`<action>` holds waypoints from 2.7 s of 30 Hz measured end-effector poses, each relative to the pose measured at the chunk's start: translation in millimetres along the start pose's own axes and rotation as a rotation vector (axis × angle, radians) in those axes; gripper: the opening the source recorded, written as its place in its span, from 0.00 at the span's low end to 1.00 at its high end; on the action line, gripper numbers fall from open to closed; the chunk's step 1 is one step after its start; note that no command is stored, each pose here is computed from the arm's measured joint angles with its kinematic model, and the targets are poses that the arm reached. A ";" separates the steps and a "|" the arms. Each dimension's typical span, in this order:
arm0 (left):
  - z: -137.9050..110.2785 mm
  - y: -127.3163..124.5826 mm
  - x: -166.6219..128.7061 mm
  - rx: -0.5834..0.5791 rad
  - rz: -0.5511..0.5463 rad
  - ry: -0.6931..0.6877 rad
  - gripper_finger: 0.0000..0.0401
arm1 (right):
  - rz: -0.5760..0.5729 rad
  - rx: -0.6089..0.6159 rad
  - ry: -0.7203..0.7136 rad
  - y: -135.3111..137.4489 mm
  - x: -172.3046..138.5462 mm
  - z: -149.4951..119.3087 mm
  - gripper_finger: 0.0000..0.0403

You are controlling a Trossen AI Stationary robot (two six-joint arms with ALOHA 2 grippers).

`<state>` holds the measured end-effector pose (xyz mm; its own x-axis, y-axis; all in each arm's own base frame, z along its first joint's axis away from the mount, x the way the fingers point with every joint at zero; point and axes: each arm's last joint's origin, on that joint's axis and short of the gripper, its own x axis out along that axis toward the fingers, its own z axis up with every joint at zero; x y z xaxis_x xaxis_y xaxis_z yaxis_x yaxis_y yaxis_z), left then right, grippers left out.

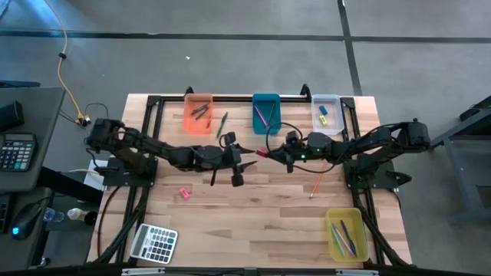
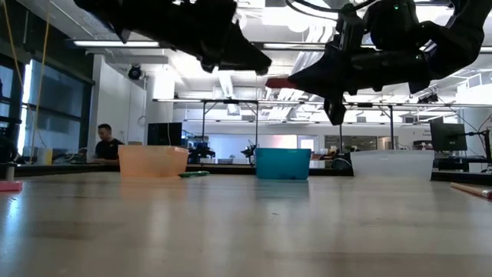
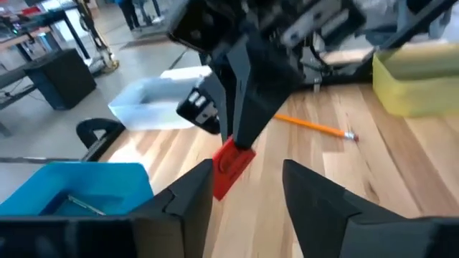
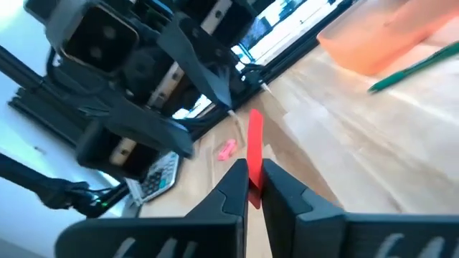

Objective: Sort crayons/erasers/pens/pencils in bins
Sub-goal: Put the orange eraser into the transparent bin

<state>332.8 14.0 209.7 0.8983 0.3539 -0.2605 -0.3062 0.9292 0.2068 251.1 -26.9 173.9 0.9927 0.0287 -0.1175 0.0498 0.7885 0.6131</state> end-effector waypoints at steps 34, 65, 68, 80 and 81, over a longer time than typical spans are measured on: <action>-67.7 49.0 -44.4 -0.253 0.233 -0.250 0.01 | -1.018 -0.454 0.508 -17.9 -16.5 122.6 0.03; -67.7 48.5 -43.0 -0.242 0.109 -0.260 0.00 | -1.510 -0.100 0.691 -136.8 -114.9 89.2 0.03; -67.7 48.5 -43.0 -0.248 0.107 -0.261 0.00 | -1.511 -0.091 0.721 -141.5 -113.0 85.4 0.03; -67.8 48.5 -43.0 -0.250 0.108 -0.261 0.00 | -1.541 -0.016 0.725 -140.8 -111.0 91.0 0.27; -67.8 48.5 -43.0 -0.250 0.109 -0.261 0.00 | -1.546 -0.005 0.727 -139.0 -111.0 94.2 0.30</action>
<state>258.0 51.1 167.1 0.8965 0.4430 0.0057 -0.4427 0.8963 -0.0252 144.4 -197.6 175.4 -0.2268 -0.4544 -0.8614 0.8431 0.3512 -0.4073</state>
